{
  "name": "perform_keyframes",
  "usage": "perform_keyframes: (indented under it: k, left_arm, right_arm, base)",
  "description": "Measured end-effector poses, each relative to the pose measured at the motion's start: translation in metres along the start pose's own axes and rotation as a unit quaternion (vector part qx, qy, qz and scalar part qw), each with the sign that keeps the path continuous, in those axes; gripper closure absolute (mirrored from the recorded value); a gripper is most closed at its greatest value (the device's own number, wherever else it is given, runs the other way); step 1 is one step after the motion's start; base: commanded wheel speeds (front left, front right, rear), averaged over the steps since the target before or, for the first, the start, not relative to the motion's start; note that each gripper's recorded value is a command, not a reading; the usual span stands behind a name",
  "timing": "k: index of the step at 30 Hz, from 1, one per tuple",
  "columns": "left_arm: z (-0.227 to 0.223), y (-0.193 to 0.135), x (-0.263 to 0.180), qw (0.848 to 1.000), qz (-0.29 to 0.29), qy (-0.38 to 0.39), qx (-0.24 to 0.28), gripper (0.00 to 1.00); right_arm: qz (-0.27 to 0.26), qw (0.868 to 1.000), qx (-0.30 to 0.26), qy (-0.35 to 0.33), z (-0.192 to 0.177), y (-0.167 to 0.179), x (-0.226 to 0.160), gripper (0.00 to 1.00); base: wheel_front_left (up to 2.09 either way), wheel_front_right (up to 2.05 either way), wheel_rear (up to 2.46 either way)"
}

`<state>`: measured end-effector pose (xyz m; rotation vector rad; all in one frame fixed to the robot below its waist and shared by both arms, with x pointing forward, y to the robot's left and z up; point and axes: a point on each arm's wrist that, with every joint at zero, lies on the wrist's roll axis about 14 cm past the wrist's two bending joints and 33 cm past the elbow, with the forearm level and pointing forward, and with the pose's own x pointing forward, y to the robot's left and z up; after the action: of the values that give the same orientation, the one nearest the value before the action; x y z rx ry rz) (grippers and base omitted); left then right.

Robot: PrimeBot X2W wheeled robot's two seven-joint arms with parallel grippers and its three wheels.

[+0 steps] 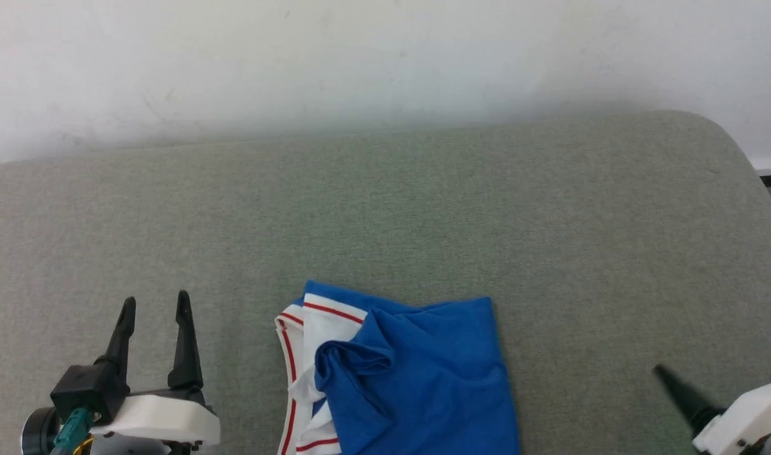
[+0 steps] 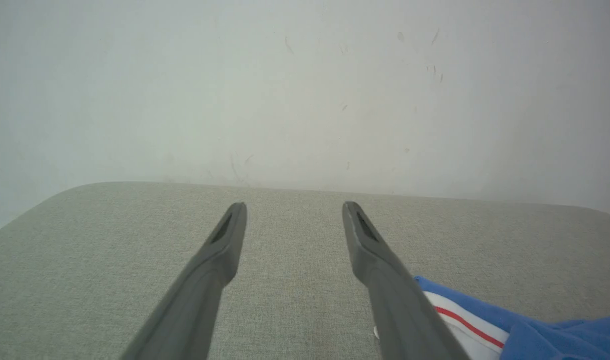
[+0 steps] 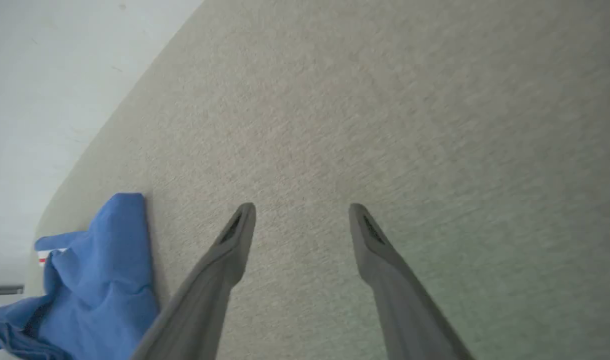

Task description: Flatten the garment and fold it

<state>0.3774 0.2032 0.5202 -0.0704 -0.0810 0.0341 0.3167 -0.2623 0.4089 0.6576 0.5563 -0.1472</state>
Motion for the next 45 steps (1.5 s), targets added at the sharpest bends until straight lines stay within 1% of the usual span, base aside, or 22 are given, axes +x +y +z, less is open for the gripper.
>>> perform_keyframes:
  k: [1,2,3,6,9,12,17,18,19,20,21,22,23,25,27,29,30,33,36,39,43,45]
  left_arm:
    - [0.000,0.001,-0.001,1.000,0.001,0.000,0.000,0.00]
    - [0.000,0.002,-0.002,1.000,0.001,-0.001,0.000,0.00]
    - [0.001,0.003,-0.003,1.000,0.000,0.000,-0.001,0.00]
    - [0.001,0.008,-0.007,1.000,0.003,-0.003,-0.002,0.00]
    - [0.000,0.013,-0.011,1.000,0.009,0.000,-0.003,0.00]
    - [-0.003,0.016,-0.015,1.000,0.012,0.004,-0.007,0.00]
    - [-0.001,0.022,-0.020,1.000,0.023,0.000,-0.016,0.00]
    - [-0.001,0.023,-0.021,1.000,0.024,-0.001,-0.016,0.00]
    - [0.000,0.025,-0.022,1.000,0.026,-0.002,-0.015,0.00]
    - [0.000,0.026,-0.023,1.000,0.028,-0.003,-0.014,0.00]
    - [0.001,0.026,-0.024,0.999,0.029,-0.004,-0.014,0.00]
    - [0.001,0.027,-0.025,0.999,0.031,-0.004,-0.014,0.00]
    - [0.000,0.028,-0.026,0.999,0.033,-0.004,-0.012,0.00]
    - [0.001,0.028,-0.028,0.999,0.035,-0.006,-0.010,0.00]
    - [0.003,0.028,-0.029,0.999,0.035,-0.009,-0.010,0.00]
    - [0.003,0.028,-0.029,0.999,0.035,-0.010,-0.009,0.00]
    - [0.003,0.027,-0.029,0.999,0.033,-0.010,-0.008,0.00]
    - [0.004,0.021,-0.026,1.000,0.024,-0.013,-0.008,0.00]
    - [0.009,0.012,-0.020,1.000,0.011,-0.022,-0.007,0.00]
    - [0.009,-0.001,-0.013,1.000,-0.006,-0.025,-0.009,0.00]
    - [0.009,-0.022,0.000,0.999,-0.037,-0.028,-0.012,0.00]
    - [0.009,-0.036,0.007,0.998,-0.055,-0.030,-0.014,0.00]
  right_arm:
    - [0.009,0.999,0.034,0.038,-0.016,0.003,0.003,0.00]
    - [0.025,0.994,0.073,0.077,-0.033,0.011,0.005,0.00]
    - [0.041,0.988,0.098,0.116,-0.050,0.020,0.007,0.00]
    - [0.090,0.969,0.137,0.185,-0.073,0.052,0.012,0.00]
    - [0.133,0.954,0.150,0.225,-0.084,0.084,0.020,0.00]
    - [0.162,0.942,0.157,0.249,-0.092,0.109,0.028,0.00]
    - [0.187,0.922,0.154,0.302,-0.116,0.138,0.034,0.00]
    - [0.187,0.920,0.148,0.311,-0.121,0.141,0.034,0.00]
    - [0.186,0.919,0.142,0.317,-0.125,0.143,0.035,0.05]
    - [0.188,0.918,0.135,0.323,-0.128,0.147,0.036,0.67]
    - [0.190,0.918,0.130,0.324,-0.128,0.150,0.037,0.95]
    - [0.192,0.917,0.123,0.328,-0.130,0.153,0.037,1.00]
    - [0.192,0.917,0.114,0.330,-0.132,0.154,0.037,1.00]
    - [0.195,0.920,0.092,0.327,-0.133,0.157,0.036,1.00]
    - [0.200,0.926,0.051,0.317,-0.127,0.159,0.036,1.00]
    - [0.204,0.934,-0.009,0.295,-0.116,0.159,0.035,1.00]
    - [0.204,0.937,-0.049,0.281,-0.110,0.158,0.035,1.00]
    - [0.211,0.938,-0.154,0.226,-0.084,0.159,0.032,1.00]
    - [0.210,0.924,-0.259,0.185,-0.061,0.158,0.025,1.00]
    - [0.197,0.905,-0.342,0.157,-0.042,0.152,0.016,1.00]
    - [0.166,0.885,-0.414,0.134,-0.016,0.136,0.004,1.00]
    - [0.143,0.883,-0.429,0.126,0.000,0.124,-0.001,1.00]
  base:
    - [0.00,0.00,0.00]
    - [0.00,0.00,0.00]
    - [0.00,0.00,0.00]
    - [0.00,0.00,0.00]
    - [0.00,0.00,0.00]
    - [0.00,0.00,0.00]
    - [0.00,0.00,0.00]
    - [0.00,0.00,0.00]
    - [0.00,0.00,0.00]
    - [0.00,0.00,0.00]
    - [0.00,0.00,0.00]
    - [0.00,0.00,0.00]
    - [0.00,0.00,0.00]
    - [0.00,0.00,0.00]
    - [0.00,0.00,0.00]
    - [0.00,0.00,0.00]
    - [0.00,0.00,0.00]
    - [0.00,0.00,0.00]
    - [0.00,0.00,0.00]
    - [0.00,0.00,0.00]
    - [0.00,0.00,0.00]
    - [0.00,0.00,0.00]
